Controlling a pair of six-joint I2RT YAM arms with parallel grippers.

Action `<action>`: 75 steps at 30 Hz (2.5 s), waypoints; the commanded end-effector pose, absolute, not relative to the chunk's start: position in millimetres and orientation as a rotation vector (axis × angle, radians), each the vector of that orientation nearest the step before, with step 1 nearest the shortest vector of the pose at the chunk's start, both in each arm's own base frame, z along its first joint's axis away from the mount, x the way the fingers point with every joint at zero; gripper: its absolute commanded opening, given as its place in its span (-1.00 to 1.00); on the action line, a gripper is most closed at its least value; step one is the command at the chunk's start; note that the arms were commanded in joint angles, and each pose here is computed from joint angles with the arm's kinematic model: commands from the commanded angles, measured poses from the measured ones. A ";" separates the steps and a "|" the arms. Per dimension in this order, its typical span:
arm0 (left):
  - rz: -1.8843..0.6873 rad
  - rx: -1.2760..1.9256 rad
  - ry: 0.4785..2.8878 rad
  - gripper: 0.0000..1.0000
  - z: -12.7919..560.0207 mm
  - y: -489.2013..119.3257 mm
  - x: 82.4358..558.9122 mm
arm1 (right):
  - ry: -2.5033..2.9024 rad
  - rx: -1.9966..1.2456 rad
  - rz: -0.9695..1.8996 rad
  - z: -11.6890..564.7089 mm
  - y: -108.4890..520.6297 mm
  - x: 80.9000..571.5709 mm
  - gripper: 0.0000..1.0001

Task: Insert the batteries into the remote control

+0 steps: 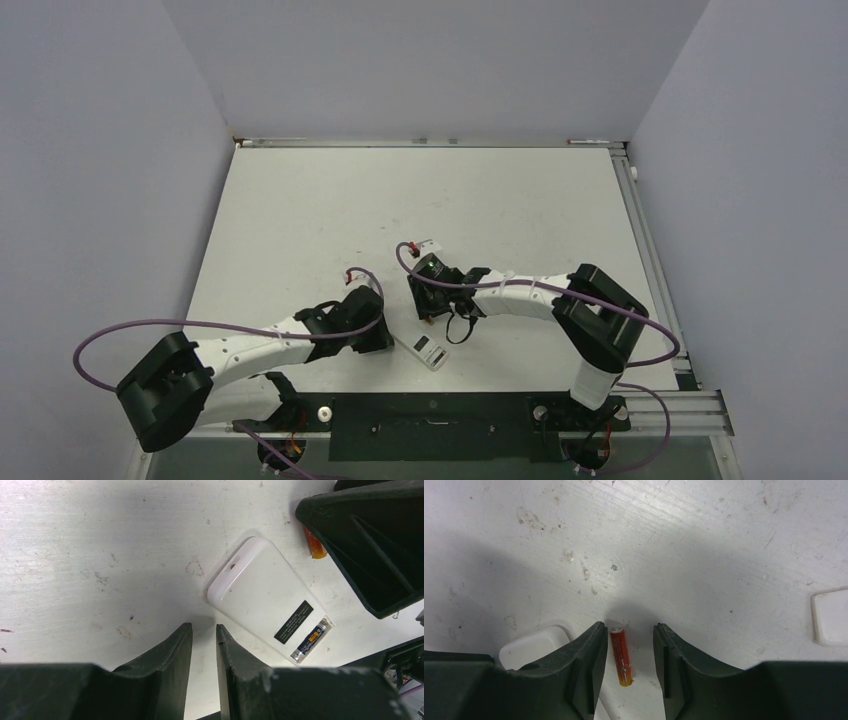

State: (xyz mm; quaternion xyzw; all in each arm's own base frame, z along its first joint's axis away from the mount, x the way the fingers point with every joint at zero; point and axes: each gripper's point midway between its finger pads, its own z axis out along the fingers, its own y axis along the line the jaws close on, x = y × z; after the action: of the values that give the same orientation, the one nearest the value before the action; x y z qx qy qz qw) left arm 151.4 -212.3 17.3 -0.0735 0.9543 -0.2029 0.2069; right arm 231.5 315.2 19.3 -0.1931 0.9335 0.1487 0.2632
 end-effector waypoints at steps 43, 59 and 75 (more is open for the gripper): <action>-0.605 -0.190 2.683 -0.56 9.5 -206.4 142.1 | 2.505 -0.375 -0.026 8.8 219.2 202.0 -0.24; -0.623 -0.169 2.678 -0.56 13.3 -208.0 141.6 | 2.429 -0.421 0.074 62.1 240.3 195.4 -0.23; -0.602 -0.130 2.712 -0.56 7.6 -209.6 139.6 | 2.503 -0.698 0.368 44.8 275.8 186.4 -0.21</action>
State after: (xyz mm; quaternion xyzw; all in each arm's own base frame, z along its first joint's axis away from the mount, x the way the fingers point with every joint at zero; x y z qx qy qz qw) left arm 145.4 -217.7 17.4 -0.0583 0.9501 -0.2371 0.1940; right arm 184.3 258.5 44.0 -0.2301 0.9317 0.0994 0.2629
